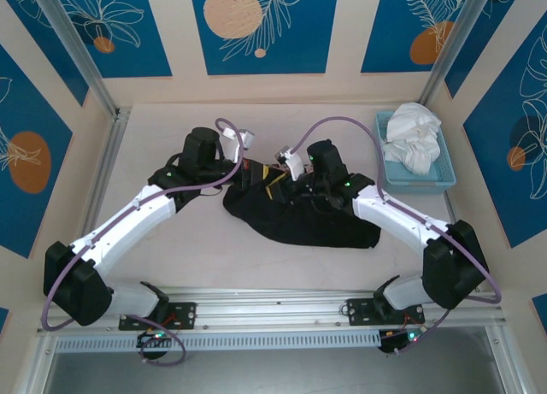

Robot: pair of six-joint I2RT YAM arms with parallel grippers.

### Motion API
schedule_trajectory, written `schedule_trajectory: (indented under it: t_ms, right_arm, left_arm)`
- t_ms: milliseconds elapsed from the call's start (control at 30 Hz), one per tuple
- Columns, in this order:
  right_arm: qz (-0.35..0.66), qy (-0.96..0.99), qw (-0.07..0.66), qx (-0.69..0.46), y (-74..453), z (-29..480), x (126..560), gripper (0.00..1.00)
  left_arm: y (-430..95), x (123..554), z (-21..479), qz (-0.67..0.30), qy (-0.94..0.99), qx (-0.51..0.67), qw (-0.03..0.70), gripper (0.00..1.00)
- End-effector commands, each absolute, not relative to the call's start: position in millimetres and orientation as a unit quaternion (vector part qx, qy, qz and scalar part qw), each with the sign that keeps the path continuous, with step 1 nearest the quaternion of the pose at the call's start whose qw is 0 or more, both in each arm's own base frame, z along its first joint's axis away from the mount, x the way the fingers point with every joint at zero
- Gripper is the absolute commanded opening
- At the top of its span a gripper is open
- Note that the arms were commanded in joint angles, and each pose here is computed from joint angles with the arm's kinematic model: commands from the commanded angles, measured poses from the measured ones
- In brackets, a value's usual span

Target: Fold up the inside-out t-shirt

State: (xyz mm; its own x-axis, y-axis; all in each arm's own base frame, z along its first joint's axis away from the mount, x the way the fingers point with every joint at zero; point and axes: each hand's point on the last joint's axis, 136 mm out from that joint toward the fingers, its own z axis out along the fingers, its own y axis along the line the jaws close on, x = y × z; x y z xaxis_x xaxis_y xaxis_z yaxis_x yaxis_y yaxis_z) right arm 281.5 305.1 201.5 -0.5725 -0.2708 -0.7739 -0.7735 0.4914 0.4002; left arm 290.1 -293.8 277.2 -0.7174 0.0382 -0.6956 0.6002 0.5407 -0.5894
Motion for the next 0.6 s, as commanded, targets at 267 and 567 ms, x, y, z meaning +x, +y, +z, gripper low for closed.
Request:
schedule_trajectory:
  t_ms: [267, 567]
  right_arm:
    - [0.552, 0.712, 0.323, -0.289, 293, 287, 267, 0.0]
    - [0.572, 0.729, 0.308, -0.216, 291, 296, 289, 0.0]
  left_arm:
    - [-240, 344, 250, -0.284, 0.868, 0.101, 0.395, 0.0]
    - [-232, 329, 247, -0.288, 0.847, 0.119, 0.43, 0.32]
